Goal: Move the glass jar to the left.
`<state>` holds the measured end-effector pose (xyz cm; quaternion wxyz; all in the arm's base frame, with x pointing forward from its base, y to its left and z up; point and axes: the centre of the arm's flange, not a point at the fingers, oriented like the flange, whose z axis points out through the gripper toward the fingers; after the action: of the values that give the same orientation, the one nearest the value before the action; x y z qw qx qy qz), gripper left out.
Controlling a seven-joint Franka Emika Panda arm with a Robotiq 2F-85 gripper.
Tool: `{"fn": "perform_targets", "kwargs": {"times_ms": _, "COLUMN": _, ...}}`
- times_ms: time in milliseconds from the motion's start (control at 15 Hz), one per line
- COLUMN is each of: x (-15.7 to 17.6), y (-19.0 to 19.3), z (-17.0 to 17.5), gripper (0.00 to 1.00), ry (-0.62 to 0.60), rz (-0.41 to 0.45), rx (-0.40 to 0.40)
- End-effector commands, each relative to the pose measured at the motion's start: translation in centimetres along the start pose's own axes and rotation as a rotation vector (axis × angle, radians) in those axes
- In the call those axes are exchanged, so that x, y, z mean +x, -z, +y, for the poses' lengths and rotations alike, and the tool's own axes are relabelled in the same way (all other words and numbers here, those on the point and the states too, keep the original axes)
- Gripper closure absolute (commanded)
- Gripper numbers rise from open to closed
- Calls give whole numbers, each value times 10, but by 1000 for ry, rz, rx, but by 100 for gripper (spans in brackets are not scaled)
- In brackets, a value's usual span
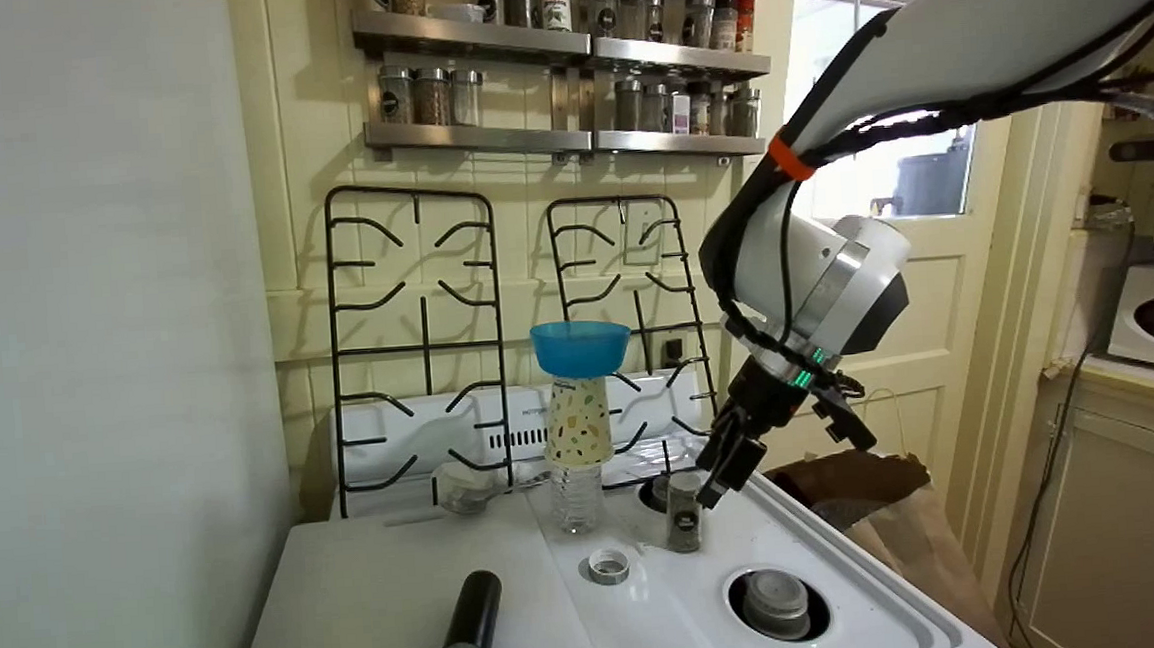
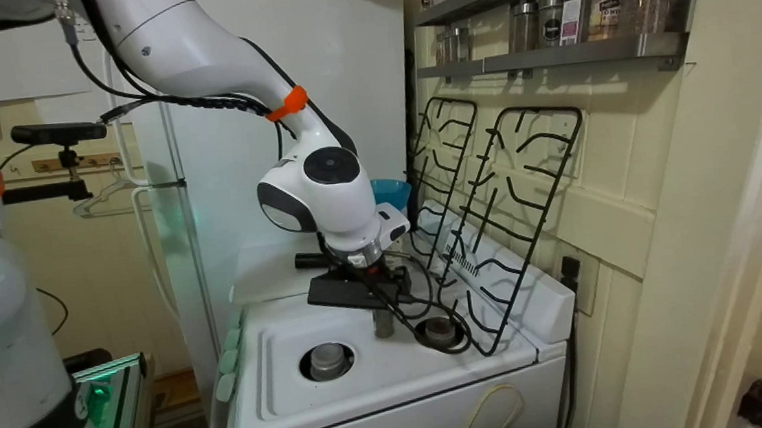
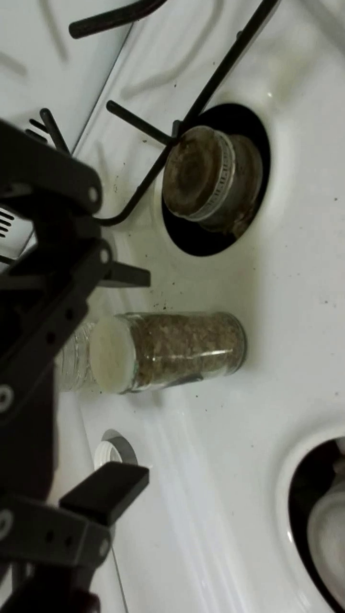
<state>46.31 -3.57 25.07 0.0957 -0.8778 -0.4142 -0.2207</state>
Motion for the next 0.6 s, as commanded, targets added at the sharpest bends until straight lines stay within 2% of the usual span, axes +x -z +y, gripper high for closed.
{"fn": "perform_targets", "kwargs": {"times_ms": 0, "x": 5, "y": -23, "z": 2, "gripper": 25, "ry": 12, "rz": 6, "rx": -25}}
{"fn": "perform_targets", "kwargs": {"times_ms": 467, "x": 12, "y": -23, "z": 8, "gripper": 24, "ry": 19, "rz": -3, "rx": -68}}
{"fn": "perform_targets", "kwargs": {"times_ms": 533, "x": 13, "y": -23, "z": 7, "gripper": 35, "ry": 19, "rz": -3, "rx": -69}}
